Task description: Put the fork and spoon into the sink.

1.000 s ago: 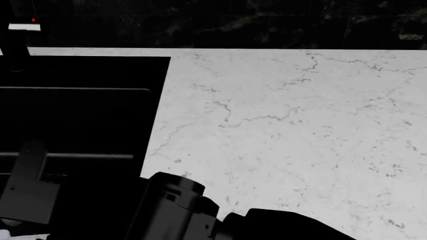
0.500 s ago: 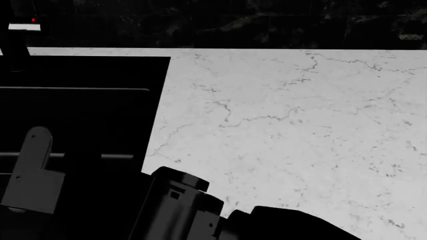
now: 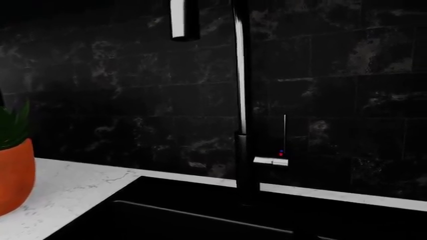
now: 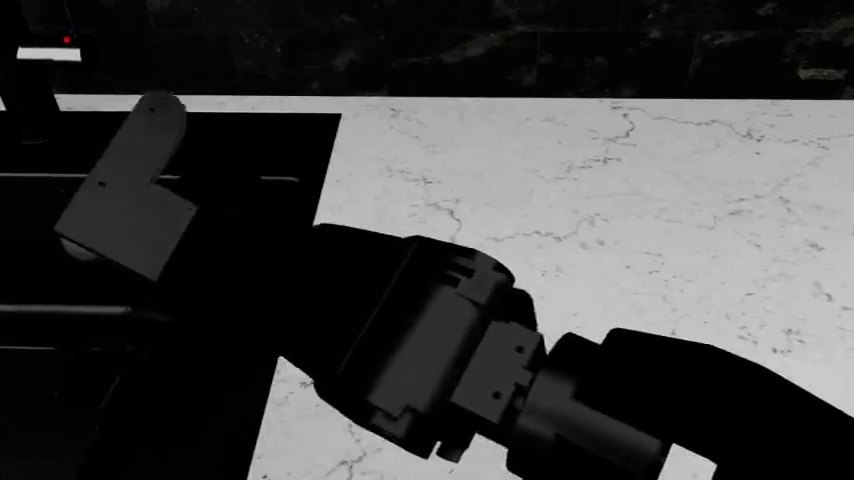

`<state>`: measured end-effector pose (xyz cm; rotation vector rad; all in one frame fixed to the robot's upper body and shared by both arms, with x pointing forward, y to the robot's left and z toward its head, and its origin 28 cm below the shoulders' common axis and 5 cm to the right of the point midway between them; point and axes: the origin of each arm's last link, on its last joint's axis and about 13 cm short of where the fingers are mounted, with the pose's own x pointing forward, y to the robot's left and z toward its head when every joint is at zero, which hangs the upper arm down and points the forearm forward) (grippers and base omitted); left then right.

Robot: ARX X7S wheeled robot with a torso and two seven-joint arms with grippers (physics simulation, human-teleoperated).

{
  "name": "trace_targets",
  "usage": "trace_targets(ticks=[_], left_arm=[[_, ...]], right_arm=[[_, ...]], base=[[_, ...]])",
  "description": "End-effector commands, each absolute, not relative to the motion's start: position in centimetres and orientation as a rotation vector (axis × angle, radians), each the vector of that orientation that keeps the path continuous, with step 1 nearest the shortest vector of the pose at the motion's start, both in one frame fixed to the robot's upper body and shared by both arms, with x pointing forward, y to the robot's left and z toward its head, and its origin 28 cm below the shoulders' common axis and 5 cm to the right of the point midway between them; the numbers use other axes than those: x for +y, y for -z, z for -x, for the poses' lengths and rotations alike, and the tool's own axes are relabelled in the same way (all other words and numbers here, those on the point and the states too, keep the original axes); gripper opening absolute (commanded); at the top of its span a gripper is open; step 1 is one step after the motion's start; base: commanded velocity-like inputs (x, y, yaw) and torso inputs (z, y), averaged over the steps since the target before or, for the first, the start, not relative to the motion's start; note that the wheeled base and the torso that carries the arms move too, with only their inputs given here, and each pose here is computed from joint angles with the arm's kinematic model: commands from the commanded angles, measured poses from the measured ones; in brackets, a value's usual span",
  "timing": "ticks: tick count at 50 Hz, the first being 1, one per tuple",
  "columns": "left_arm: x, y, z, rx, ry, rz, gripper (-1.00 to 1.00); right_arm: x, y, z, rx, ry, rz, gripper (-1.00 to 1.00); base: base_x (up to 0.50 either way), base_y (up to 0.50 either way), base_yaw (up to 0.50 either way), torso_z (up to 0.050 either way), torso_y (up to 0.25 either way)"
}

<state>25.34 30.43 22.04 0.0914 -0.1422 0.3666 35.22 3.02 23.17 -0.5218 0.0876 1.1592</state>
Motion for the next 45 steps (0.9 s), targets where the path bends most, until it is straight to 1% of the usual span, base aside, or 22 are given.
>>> trace_targets(ticks=[1,5,10,12,15,21,22,23,25,26,28,30,45], left_arm=[[30.1,-22.1,-25.4,-0.145,-0.351,-0.095,1.00],[30.2,-22.1,-25.4,-0.143,-0.351,-0.090,1.00],[30.0,-22.1,-25.5,-0.146,-0.344,-0.090,1.00],[30.0,-22.1,-25.5,-0.146,-0.342,-0.091,1.00],[30.1,-22.1,-25.4,-0.148,-0.344,-0.090,1.00],[30.1,-22.1,-25.4,-0.150,-0.342,-0.088,1.00],[30.1,-22.1,-25.4,-0.150,-0.342,-0.088,1.00],[30.1,-22.1,-25.3,-0.151,-0.343,-0.091,1.00],[30.2,-22.1,-25.2,-0.150,-0.347,-0.091,1.00],[30.2,-22.1,-25.2,-0.151,-0.347,-0.091,1.00],[30.3,-22.2,-25.1,-0.152,-0.348,-0.094,1.00],[30.3,-22.2,-24.9,-0.155,-0.347,-0.097,1.00],[30.0,-22.1,-24.8,-0.159,-0.338,-0.106,1.00]], right_arm=[[-3.1,-24.1,-33.5,0.045,-0.958,0.430,1.00],[-6.3,-23.5,-30.6,0.027,-0.846,0.378,1.00],[-8.1,-23.8,-28.0,-0.022,-0.722,0.325,1.00],[-9.0,-24.2,-27.2,-0.053,-0.621,0.308,1.00],[-10.9,-24.3,-25.7,-0.098,-0.413,0.267,1.00],[-12.7,-23.6,-24.5,-0.071,-0.176,0.304,1.00],[-12.7,-23.5,-24.4,-0.082,-0.170,0.291,1.00],[-13.1,-23.5,-24.2,-0.090,-0.099,0.297,1.00],[-13.5,-23.2,-23.8,-0.131,-0.028,0.333,1.00],[-13.6,-23.2,-23.7,-0.127,-0.019,0.327,1.00],[-13.8,-22.9,-23.2,-0.180,-0.061,0.271,1.00],[-13.8,-22.5,-23.2,-0.162,-0.040,0.288,1.00],[-14.1,-22.0,-23.4,-0.207,0.002,0.254,1.00]], base=[[0.00,0.00,0.00,0.000,0.000],[0.00,0.00,0.00,0.000,0.000],[0.00,0.00,0.00,0.000,0.000],[0.00,0.00,0.00,0.000,0.000],[0.00,0.00,0.00,0.000,0.000],[0.00,0.00,0.00,0.000,0.000],[0.00,0.00,0.00,0.000,0.000],[0.00,0.00,0.00,0.000,0.000],[0.00,0.00,0.00,0.000,0.000],[0.00,0.00,0.00,0.000,0.000],[0.00,0.00,0.00,0.000,0.000],[0.00,0.00,0.00,0.000,0.000],[0.00,0.00,0.00,0.000,0.000]])
